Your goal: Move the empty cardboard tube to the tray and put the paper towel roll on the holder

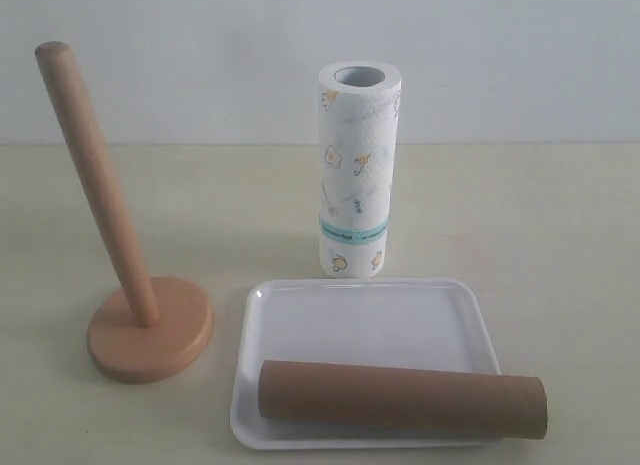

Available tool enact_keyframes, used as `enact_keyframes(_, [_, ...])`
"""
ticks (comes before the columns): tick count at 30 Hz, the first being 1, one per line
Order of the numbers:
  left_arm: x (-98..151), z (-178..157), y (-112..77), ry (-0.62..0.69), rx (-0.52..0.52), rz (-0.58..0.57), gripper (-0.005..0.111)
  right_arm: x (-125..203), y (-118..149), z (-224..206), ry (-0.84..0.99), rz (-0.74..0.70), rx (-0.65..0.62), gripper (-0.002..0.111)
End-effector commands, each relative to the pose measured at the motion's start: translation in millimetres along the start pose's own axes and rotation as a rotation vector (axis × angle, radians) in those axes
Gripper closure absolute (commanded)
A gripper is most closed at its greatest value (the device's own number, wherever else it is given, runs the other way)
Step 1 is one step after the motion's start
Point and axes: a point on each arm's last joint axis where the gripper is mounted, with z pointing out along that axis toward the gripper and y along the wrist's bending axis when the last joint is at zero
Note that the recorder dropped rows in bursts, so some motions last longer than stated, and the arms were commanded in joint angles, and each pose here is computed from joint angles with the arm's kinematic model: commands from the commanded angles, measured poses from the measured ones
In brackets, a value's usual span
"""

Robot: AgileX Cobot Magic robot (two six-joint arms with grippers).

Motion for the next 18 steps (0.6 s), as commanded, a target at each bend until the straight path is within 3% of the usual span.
enact_keyframes(1, [4.2,0.1,0.3,0.034,-0.003,-0.014,0.103,-1.1,-0.2,-0.5,-0.013,-0.001,0.004,0.108])
enact_keyframes(5, [11.4,-0.5,1.0,0.114,-0.010,-0.001,0.103,-1.1,-0.2,-0.5,-0.013,-0.001,0.004,0.108])
enact_keyframes(18, [12.6,-0.6,0.9,0.126,-0.009,-0.001,0.103,-1.1,-0.2,-0.5,-0.013,-0.001,0.004,0.108])
